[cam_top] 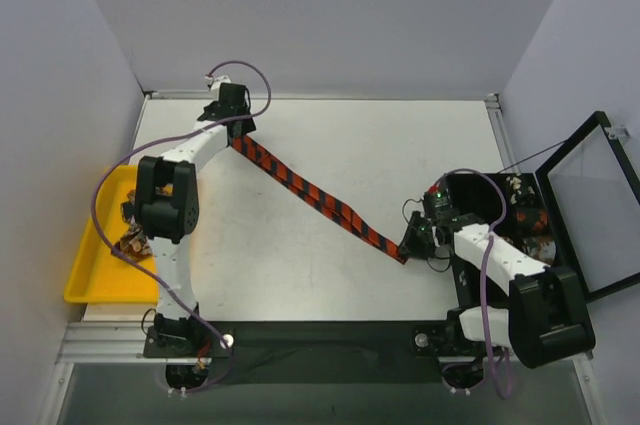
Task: Roll the ties
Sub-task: Flatten the tie
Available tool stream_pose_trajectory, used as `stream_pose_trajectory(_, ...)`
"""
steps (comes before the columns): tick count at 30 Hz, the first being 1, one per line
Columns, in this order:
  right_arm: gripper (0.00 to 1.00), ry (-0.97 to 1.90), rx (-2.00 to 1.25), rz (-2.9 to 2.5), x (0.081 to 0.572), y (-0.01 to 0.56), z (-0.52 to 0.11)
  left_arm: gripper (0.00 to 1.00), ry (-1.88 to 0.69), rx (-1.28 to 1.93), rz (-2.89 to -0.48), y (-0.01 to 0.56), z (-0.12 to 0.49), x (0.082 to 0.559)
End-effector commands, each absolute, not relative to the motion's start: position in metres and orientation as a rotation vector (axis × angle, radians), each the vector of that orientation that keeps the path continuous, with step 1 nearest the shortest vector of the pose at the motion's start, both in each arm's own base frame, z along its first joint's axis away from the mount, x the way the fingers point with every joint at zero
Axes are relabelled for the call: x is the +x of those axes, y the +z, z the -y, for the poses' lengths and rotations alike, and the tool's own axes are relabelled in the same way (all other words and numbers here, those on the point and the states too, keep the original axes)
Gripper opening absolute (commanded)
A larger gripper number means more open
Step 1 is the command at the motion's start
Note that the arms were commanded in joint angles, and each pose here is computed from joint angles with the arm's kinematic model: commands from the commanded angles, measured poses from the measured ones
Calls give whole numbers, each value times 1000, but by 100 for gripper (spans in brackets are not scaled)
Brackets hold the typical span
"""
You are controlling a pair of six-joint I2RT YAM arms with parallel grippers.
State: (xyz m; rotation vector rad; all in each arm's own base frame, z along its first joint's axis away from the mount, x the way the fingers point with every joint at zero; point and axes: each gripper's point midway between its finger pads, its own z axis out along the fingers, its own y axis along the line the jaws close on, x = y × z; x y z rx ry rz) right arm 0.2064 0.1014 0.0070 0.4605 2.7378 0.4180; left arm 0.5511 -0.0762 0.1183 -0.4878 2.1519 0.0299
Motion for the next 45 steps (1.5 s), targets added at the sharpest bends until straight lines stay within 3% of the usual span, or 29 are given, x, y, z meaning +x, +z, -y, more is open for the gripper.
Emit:
stream_pose_trajectory(1, 17, 306, 416, -2854, 182, -10, -91, 67, 125, -424, -2199, 110, 68, 563)
stream_pose_trajectory(5, 18, 291, 406, -2855, 181, -11, -92, 60, 137, -468, -2220, 88, 61, 580)
stream_pose_trajectory(16, 17, 240, 395, -2878, 178, -16, -92, 59, 189, -570, -2241, 60, 58, 590)
stream_pose_trajectory(21, 17, 235, 387, -2875, 179, -15, -94, 50, 228, -558, -2300, 47, 59, 586)
stream_pose_trajectory(27, 17, 226, 395, -2875, 181, -15, -95, 47, 217, -565, -2350, 35, 63, 579)
stream_pose_trajectory(36, 17, 216, 422, -2874, 180, -15, -95, 18, 227, -537, -2358, 36, 64, 585)
stream_pose_trajectory(39, 17, 208, 432, -2872, 179, -15, -94, 13, 230, -524, -2335, 47, 63, 590)
stream_pose_trajectory(45, 17, 191, 468, -2870, 174, -17, -91, 13, 260, -475, -2285, 68, 59, 605)
